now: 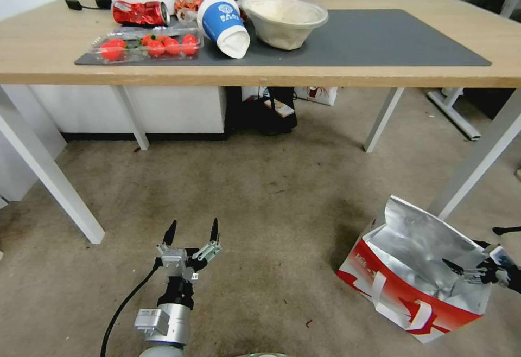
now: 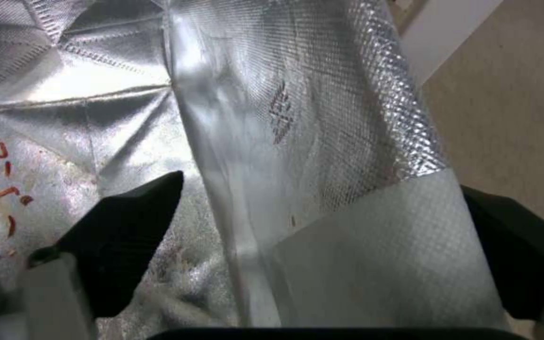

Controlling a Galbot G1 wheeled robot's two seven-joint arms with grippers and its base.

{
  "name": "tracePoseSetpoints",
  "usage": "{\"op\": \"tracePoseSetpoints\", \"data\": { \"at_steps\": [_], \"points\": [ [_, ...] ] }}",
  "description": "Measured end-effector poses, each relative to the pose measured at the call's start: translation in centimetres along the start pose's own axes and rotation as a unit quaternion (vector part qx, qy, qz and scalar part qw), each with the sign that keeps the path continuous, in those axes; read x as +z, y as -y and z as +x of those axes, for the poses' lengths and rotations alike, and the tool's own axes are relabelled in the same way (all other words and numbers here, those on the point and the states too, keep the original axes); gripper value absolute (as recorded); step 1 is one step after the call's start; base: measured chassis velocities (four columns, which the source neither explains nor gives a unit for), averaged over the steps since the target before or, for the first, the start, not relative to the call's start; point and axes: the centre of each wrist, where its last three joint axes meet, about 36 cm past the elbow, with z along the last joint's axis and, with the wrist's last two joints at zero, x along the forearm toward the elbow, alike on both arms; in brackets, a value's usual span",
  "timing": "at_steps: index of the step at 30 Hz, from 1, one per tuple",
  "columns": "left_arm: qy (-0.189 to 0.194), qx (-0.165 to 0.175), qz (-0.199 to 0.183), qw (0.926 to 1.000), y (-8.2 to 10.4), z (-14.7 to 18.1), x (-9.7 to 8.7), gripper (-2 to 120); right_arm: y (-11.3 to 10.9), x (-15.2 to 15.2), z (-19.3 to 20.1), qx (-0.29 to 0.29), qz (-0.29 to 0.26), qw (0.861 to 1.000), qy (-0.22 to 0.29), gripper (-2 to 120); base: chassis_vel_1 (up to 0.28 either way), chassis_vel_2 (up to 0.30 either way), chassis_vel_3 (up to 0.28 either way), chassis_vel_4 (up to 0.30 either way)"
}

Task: Pick up the food delivery bag from the floor and place it on the table.

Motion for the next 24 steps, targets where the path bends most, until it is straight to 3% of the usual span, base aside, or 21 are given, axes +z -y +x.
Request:
{"op": "tracePoseSetpoints", "data": {
  "at_steps": [24],
  "points": [
    [0.007,-0.006,0.000,1.0000,0.09,0.03,-0.17,100,-0.14,0.93,-0.12,0.002,-0.034,0.999,-0.013,19,0.000,0.000,0.000,0.000]
  ]
}}
